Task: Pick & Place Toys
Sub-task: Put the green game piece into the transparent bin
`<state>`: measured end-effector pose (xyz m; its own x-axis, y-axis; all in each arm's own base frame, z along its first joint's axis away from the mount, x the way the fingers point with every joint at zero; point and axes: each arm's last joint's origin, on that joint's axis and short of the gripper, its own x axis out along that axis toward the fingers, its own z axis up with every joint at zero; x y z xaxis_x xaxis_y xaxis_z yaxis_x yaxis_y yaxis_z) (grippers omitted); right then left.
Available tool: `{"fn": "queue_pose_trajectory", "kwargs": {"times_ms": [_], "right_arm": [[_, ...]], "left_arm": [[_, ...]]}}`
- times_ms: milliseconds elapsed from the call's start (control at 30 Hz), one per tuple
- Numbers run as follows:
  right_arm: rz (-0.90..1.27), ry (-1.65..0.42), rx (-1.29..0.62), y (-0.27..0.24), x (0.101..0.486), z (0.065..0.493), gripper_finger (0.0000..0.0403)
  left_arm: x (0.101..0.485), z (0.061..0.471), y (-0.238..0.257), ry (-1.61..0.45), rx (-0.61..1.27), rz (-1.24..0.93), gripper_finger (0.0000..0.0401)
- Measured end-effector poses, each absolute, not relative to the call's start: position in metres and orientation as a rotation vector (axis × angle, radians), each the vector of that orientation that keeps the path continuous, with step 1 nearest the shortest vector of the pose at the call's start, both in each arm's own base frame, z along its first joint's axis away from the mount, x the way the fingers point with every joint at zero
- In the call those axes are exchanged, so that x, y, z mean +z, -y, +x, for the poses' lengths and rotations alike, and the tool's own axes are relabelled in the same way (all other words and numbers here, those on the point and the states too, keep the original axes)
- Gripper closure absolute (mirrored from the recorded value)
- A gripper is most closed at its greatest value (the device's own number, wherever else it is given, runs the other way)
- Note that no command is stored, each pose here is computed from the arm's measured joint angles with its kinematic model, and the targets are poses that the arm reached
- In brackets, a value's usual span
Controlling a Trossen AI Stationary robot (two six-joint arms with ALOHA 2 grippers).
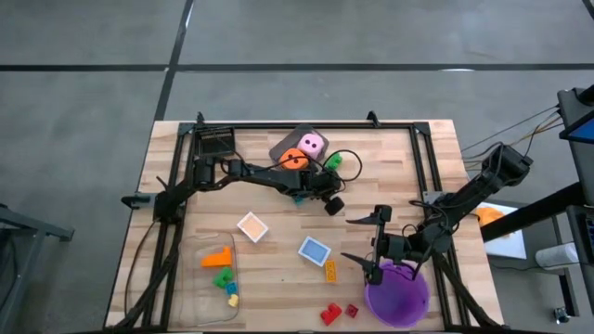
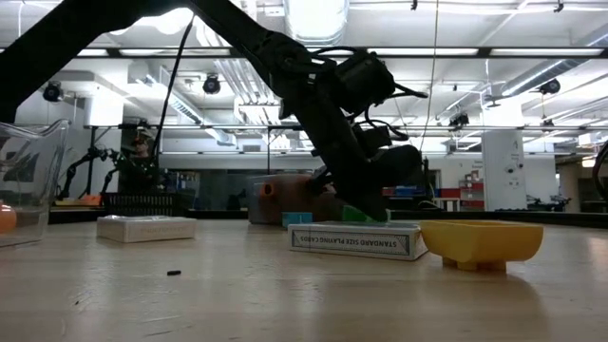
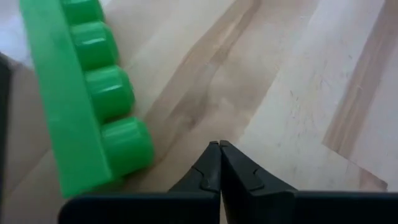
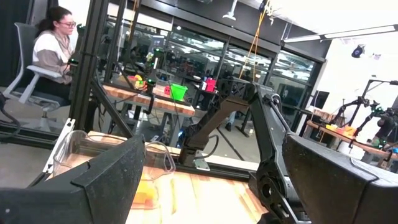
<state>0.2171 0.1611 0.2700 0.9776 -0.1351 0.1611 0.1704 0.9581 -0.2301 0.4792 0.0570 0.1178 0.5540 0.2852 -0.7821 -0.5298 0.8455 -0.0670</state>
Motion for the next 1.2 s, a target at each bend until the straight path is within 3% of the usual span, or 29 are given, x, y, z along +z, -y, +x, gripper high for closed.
{"fn": "queue_pose_trajectory", "kwargs": {"times_ms": [633, 767, 1067, 1200], "right_arm": [[-0.251, 0.139, -0.154, -0.161, 0.269, 0.217, 0.0035], [-0.251, 0.139, -0.154, -0.161, 0.269, 0.217, 0.0035], [-0.254, 0.134, -0.153, -0.161, 0.269, 0.217, 0.0035], [-0.254, 0.133, -0.153, -0.161, 0.269, 0.217, 0.0035]], "left_arm": [[0.131, 0.475, -0.066, -0.835, 0.603, -0.249, 0.0390], [0.131, 0.475, -0.068, -0.844, 0.595, -0.218, 0.0340], [0.132, 0.476, -0.066, -0.839, 0.582, -0.203, 0.0166], [0.132, 0.476, -0.065, -0.836, 0.591, -0.196, 0.0110]]}}
